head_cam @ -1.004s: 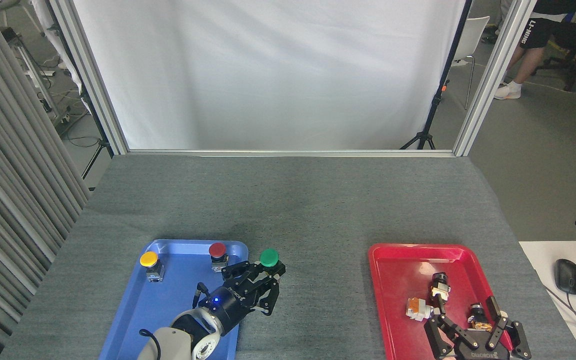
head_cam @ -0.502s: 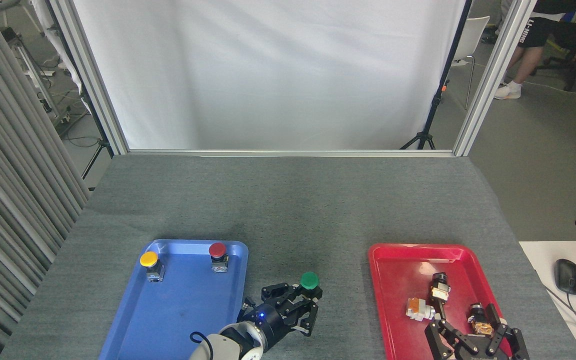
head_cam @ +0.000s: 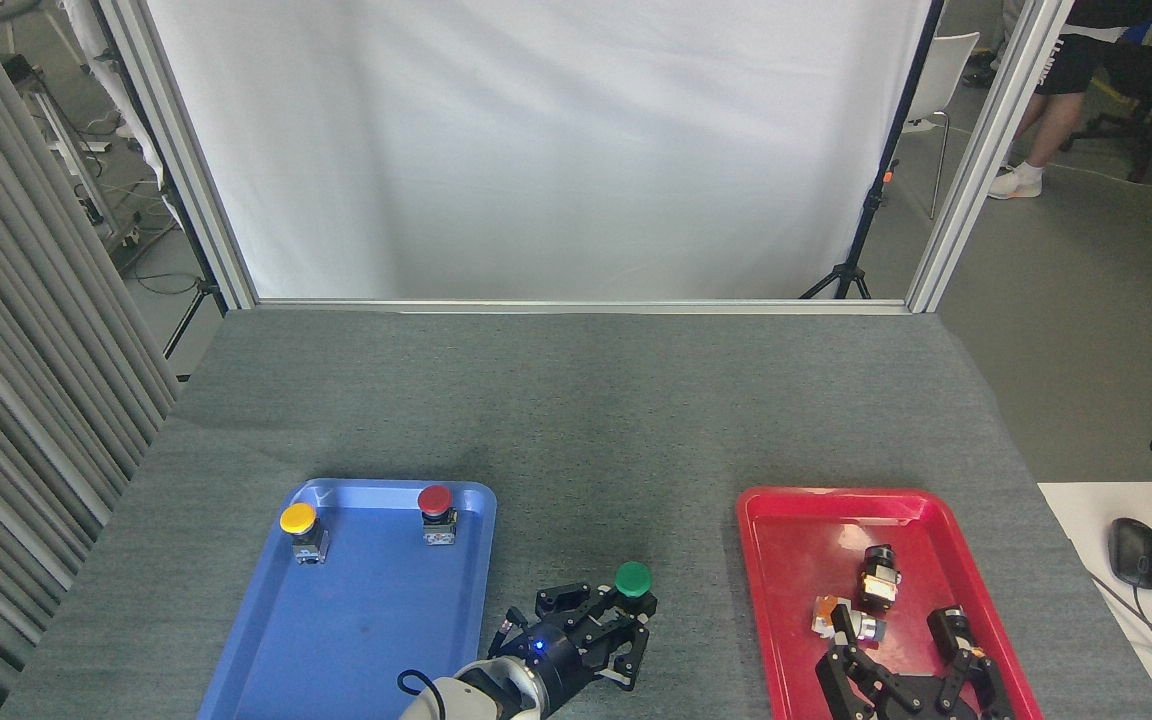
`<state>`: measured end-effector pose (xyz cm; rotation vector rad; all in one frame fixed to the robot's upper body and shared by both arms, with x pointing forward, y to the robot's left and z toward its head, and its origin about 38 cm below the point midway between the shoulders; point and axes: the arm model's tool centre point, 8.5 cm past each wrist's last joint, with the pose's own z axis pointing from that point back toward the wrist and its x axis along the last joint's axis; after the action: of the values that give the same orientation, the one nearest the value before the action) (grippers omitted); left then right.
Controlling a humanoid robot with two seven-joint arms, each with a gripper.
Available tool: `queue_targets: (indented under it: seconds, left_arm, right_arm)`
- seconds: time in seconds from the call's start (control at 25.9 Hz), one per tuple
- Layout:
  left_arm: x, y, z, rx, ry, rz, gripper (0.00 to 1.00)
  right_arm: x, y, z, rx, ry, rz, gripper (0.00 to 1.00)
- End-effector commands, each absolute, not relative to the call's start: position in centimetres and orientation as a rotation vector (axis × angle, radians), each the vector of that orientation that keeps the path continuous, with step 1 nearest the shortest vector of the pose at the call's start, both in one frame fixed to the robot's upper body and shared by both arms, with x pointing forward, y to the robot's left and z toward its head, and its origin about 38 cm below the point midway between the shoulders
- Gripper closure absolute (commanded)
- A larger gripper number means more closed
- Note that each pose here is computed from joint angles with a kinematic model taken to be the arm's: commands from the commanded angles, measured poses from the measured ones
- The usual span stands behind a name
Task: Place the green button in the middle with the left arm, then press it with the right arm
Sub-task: 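Carry the green button out of the tray toward the table middle, then release the green button on the table and open the left hand, then withdraw the left hand and move the right hand onto the green button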
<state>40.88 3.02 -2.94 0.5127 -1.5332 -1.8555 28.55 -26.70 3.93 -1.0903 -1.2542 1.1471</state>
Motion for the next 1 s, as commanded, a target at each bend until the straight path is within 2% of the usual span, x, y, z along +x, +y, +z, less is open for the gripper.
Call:
queue_targets:
  seconds: [0.0,0.12,0.15,0.23,0.39,0.46,0.54,0.62,0.69,0.89,0.97]
  left_arm:
    - [40.7,2.9,-3.1,0.520,-1.539,-1.859,0.64]
    - [40.6,2.6,-2.9,0.519,-1.561,-1.861,0.22]
    - [40.5,2.4,-2.9,0.518,-1.563,-1.869,0.01]
    - [40.2,1.9,-2.8,0.509,-1.579,-1.889,0.00]
    - [40.4,1.4,-1.5,0.533,-1.627,-1.874,0.00]
    - [40.1,1.0,-0.6,0.549,-1.667,-1.854,0.00]
    - [39.0,1.7,-0.5,0.569,-1.685,-1.819,0.00]
    - [39.1,5.3,0.1,0.701,-1.654,-1.773,0.00]
    - [38.3,8.7,0.7,0.835,-1.612,-1.702,0.00]
    - [36.7,15.9,2.7,1.077,-1.509,-1.516,0.00]
    - [36.0,18.9,2.6,1.119,-1.450,-1.445,0.00]
  right_arm:
    - [28.7,-25.7,3.7,-1.075,-1.263,1.167,0.01]
    - [28.8,-25.0,3.3,-1.054,-1.268,1.166,0.01]
    - [28.8,-24.8,3.3,-1.050,-1.270,1.157,0.01]
    - [28.7,-24.2,3.1,-1.031,-1.266,1.150,0.01]
    - [28.7,-24.3,2.9,-1.028,-1.262,1.170,0.16]
    - [28.8,-24.1,2.6,-1.017,-1.262,1.175,0.42]
    - [28.8,-23.4,2.6,-1.006,-1.274,1.191,0.78]
    - [28.9,-22.6,2.4,-0.992,-1.275,1.221,0.92]
    - [30.1,-20.7,1.7,-0.947,-1.288,1.262,1.00]
    - [31.5,-17.2,1.6,-0.918,-1.321,1.333,1.00]
    - [32.3,-16.0,1.0,-0.903,-1.310,1.366,1.00]
